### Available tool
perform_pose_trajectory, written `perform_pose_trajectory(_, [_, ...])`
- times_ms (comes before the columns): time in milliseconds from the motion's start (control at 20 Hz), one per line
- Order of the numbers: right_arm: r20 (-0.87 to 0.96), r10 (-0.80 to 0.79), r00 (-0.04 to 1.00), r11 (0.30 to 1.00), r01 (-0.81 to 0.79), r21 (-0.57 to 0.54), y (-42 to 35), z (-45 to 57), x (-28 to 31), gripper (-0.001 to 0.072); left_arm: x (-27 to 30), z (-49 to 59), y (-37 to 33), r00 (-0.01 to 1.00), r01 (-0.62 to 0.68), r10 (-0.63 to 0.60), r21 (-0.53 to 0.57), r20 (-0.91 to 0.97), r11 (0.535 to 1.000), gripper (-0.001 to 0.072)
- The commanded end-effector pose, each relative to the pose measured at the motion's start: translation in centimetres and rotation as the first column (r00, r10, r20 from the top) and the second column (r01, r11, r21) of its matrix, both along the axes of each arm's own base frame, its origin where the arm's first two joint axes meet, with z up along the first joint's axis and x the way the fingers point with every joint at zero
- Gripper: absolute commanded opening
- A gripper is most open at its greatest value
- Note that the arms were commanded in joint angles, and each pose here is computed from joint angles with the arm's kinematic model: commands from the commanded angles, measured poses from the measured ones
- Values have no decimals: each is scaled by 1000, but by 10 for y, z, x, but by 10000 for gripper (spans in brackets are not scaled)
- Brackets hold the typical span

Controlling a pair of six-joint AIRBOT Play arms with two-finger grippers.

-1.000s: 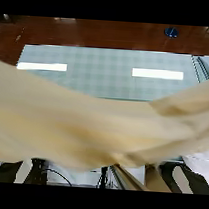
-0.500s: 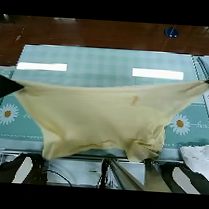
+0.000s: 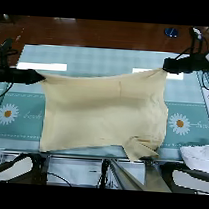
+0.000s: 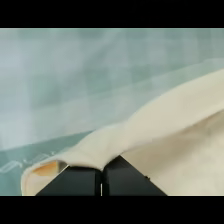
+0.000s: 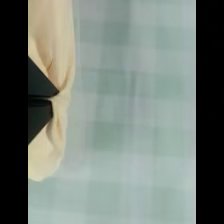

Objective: Fold the shirts.

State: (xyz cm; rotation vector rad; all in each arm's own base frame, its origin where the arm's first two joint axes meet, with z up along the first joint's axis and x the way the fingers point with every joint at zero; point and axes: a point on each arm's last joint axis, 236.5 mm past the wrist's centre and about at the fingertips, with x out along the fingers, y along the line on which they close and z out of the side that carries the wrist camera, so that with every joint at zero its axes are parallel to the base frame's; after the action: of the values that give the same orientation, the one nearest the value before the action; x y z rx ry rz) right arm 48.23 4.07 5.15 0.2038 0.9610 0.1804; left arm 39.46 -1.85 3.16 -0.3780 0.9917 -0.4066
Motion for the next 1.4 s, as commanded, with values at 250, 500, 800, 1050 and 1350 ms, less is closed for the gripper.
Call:
perform_pose_trajectory(250, [407, -122, 905, 989, 145, -26, -27, 37, 90, 20, 87, -11, 30, 964, -45, 9, 127, 267, 991, 27])
perform_pose_trajectory(500, [332, -123, 935, 989, 143, -37, -27, -11, 95, 21, 94, -45, 11, 970, 18, -56, 160, 236, 987, 27])
perform_pose_trajectory(800, [262, -106, 959, 992, 121, -44, -24, -33, 88, 21, 96, -51, 19, 974, 11, -46, 158, 223, 987, 28])
perform_pose_trajectory(1050, [-107, -2, 994, 995, -9, -99, -24, -74, 10, 21, 50, -46, -20, 985, 166, -164, -38, 51, 985, 29])
perform_pose_trajectory(1350, [-252, -5, 968, 994, -24, -110, -28, -89, -21, 21, 3, -77, -9, 961, 204, -201, 0, -188, 979, 28])
